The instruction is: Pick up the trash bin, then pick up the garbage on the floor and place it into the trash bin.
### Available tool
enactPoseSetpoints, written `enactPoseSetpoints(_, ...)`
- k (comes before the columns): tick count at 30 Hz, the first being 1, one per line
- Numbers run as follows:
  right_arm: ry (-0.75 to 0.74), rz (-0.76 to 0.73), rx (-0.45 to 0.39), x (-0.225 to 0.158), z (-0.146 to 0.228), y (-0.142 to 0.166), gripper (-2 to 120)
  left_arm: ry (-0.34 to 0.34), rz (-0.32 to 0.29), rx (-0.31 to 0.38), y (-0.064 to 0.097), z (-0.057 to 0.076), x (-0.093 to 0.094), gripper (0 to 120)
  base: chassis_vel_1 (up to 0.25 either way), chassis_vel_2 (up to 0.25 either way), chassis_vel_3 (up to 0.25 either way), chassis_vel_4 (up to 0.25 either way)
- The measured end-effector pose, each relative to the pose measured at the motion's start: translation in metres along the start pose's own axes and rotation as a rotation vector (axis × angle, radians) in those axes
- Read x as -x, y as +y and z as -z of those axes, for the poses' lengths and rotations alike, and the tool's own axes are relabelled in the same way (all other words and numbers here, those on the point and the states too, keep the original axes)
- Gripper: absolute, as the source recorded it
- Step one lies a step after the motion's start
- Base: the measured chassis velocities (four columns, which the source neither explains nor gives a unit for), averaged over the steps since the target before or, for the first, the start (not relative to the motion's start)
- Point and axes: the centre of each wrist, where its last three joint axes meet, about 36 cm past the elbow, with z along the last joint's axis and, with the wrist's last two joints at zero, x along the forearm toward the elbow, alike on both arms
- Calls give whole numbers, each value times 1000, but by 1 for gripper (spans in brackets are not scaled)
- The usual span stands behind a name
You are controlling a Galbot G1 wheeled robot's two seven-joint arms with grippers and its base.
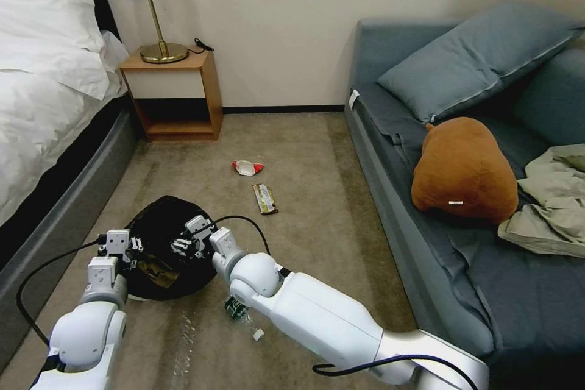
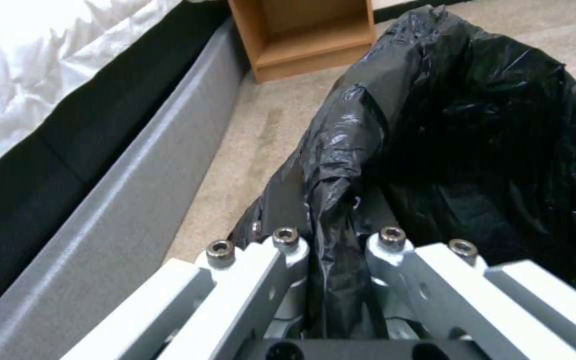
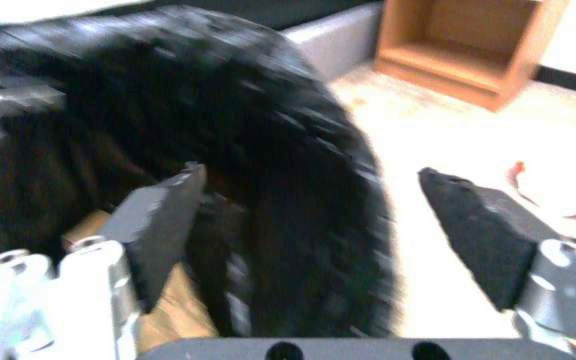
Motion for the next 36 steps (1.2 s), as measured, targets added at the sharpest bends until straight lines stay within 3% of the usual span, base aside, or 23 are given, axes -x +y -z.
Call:
enactPoseSetpoints(4,84,-81,-21,-15,-9,-25,98,0,19,12,10,-3,4,4,0,0,0,0)
enactPoseSetpoints(10,168,-172,-33,-26,-24,-40,100,8,33,20,22,-7,9,4,0,0,0,0)
enactPoseSetpoints(16,320,-278,-64,-37,-64,-43,100,18,47,28,36,-9,14,4,0,0,0,0)
enactPoseSetpoints(27,433,-239,1,-62,-140,15,100,9,50,25,42,-2,21,4,0,0,0,0)
enactPoseSetpoints(36,427,-210,18,-66,-147,33,100,18,60,23,51,-2,26,4,0,0,0,0)
